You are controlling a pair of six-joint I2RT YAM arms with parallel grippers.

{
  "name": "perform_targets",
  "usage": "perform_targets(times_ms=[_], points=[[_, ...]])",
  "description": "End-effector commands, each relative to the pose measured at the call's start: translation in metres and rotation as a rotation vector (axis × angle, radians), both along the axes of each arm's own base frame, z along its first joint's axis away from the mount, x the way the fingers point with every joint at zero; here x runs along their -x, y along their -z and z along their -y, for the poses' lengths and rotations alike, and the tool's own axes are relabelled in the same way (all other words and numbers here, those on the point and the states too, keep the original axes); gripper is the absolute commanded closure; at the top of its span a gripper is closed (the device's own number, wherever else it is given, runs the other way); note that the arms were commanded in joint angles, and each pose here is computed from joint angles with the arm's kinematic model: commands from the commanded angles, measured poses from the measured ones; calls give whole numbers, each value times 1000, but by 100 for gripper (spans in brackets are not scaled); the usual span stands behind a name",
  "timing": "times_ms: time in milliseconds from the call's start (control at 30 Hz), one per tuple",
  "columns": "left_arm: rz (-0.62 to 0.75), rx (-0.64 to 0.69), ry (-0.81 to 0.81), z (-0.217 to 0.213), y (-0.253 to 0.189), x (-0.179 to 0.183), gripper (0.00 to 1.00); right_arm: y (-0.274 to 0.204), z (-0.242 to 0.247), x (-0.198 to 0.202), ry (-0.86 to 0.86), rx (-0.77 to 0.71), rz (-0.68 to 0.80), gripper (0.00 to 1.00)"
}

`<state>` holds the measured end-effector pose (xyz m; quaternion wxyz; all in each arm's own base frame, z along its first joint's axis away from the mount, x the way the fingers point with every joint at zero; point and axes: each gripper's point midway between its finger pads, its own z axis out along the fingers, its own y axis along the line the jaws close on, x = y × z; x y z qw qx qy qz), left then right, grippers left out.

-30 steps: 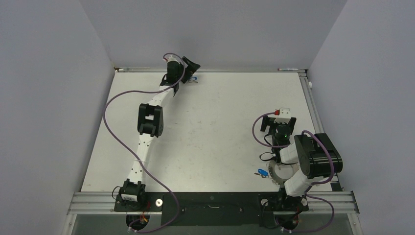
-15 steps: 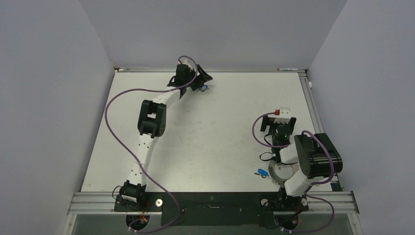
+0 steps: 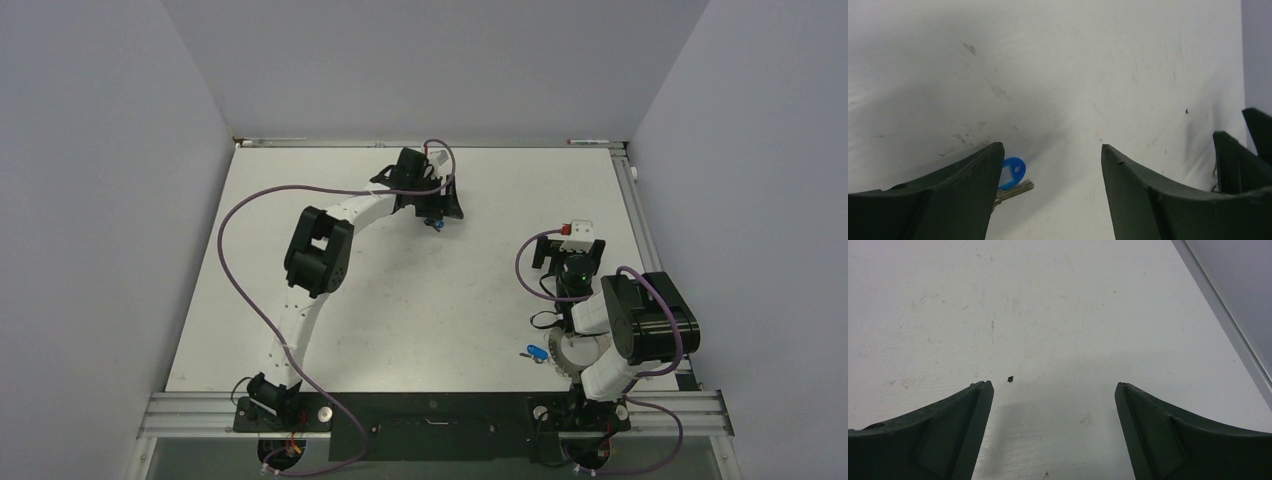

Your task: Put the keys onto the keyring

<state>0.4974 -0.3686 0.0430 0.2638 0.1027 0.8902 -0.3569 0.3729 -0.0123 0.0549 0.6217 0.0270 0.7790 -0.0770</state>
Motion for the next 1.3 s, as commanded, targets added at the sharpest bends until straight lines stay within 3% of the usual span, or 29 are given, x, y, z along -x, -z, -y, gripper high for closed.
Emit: perform_targets(times_ms=[0,100,200,400,500,567,600,633,700,767,867,1267], points=[[-164,-116,88,-29,4,68,35,-16,-2,-10,-4,-21,61,1],[-186,-67,65,-37,-14,97,37,-16,-3,-10,-5,-22,61,1],[-140,-112,34,-50,-45,117,37,-16,-3,-10,-11,-30,64,1],[123,-243,23,-78,-147,156,32,-17,5,-7,54,-25,70,1],[304,-362,-83,-125,-185,160,22,-28,13,2,177,37,50,1],[439,-511,-221,-171,-196,155,1,-54,9,1,224,93,-16,2],[491,-565,-288,-192,-199,155,3,-72,10,1,268,65,-16,2],[533,-606,-351,-209,-201,154,4,-102,12,-2,321,-25,24,8],[584,-635,-441,-231,-206,158,4,-109,20,8,414,-205,-27,10],[603,-614,-468,-236,-205,162,4,-121,16,17,395,-361,-82,10],[609,-591,-461,-234,-203,165,4,-120,10,45,435,-482,-177,10],[613,-549,-438,-233,-215,175,4,-82,12,156,709,-599,-449,2]])
